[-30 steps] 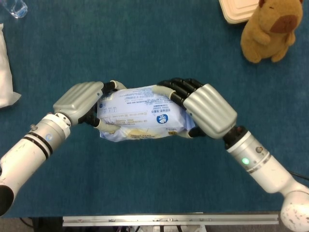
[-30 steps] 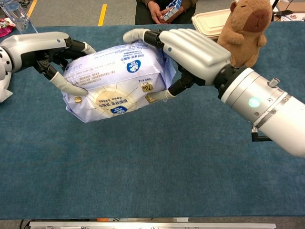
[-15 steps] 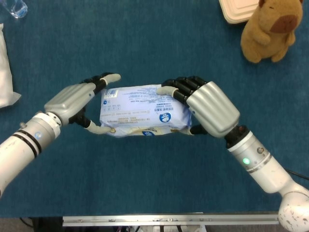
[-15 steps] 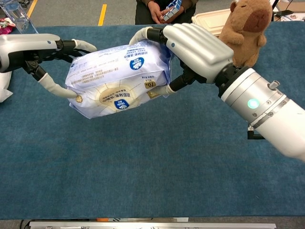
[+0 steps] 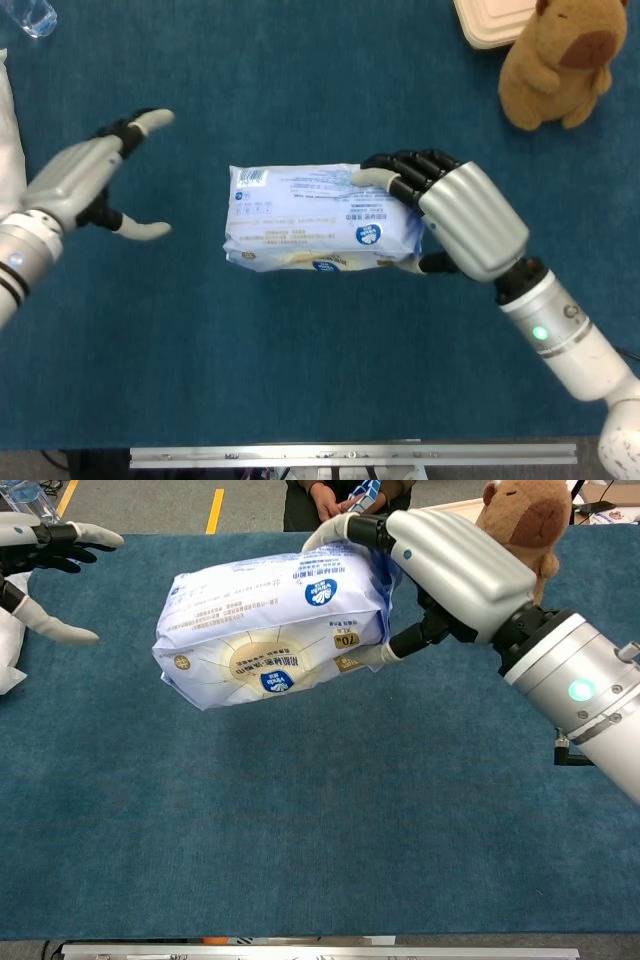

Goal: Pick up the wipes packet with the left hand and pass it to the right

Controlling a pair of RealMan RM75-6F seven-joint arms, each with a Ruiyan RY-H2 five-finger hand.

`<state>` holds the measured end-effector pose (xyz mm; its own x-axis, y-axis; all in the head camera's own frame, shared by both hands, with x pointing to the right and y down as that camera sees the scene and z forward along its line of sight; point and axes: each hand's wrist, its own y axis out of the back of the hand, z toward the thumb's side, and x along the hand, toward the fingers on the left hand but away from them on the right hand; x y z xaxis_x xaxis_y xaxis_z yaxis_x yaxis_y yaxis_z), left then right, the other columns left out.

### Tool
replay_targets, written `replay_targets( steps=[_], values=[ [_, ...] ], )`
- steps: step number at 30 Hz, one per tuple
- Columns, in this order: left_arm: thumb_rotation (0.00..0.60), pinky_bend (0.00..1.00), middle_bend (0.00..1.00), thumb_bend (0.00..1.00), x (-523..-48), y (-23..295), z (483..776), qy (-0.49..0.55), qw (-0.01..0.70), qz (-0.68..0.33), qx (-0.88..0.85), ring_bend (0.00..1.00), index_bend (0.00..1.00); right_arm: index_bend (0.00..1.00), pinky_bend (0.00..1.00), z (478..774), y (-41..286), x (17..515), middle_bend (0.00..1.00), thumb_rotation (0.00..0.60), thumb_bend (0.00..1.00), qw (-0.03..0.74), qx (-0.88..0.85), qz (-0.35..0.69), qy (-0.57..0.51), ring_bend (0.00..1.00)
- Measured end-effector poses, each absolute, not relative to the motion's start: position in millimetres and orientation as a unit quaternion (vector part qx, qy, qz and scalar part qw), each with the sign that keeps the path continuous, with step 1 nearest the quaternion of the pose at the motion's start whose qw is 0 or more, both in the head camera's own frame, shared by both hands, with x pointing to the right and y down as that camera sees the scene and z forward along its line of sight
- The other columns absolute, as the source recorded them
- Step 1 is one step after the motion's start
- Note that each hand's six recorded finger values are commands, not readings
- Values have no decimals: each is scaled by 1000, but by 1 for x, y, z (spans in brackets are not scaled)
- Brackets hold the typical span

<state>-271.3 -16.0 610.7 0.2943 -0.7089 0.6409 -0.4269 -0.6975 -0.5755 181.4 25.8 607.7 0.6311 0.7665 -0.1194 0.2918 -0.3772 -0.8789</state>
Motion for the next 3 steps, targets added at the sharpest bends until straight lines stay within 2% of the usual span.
replay_targets(
  steps=[3],
  values=[
    [600, 47, 0, 163, -280, -17, 607, 370, 148, -474, -785, 0, 0, 510, 726, 607, 28, 182, 461, 600, 532, 446, -787, 264, -335, 529]
  ],
)
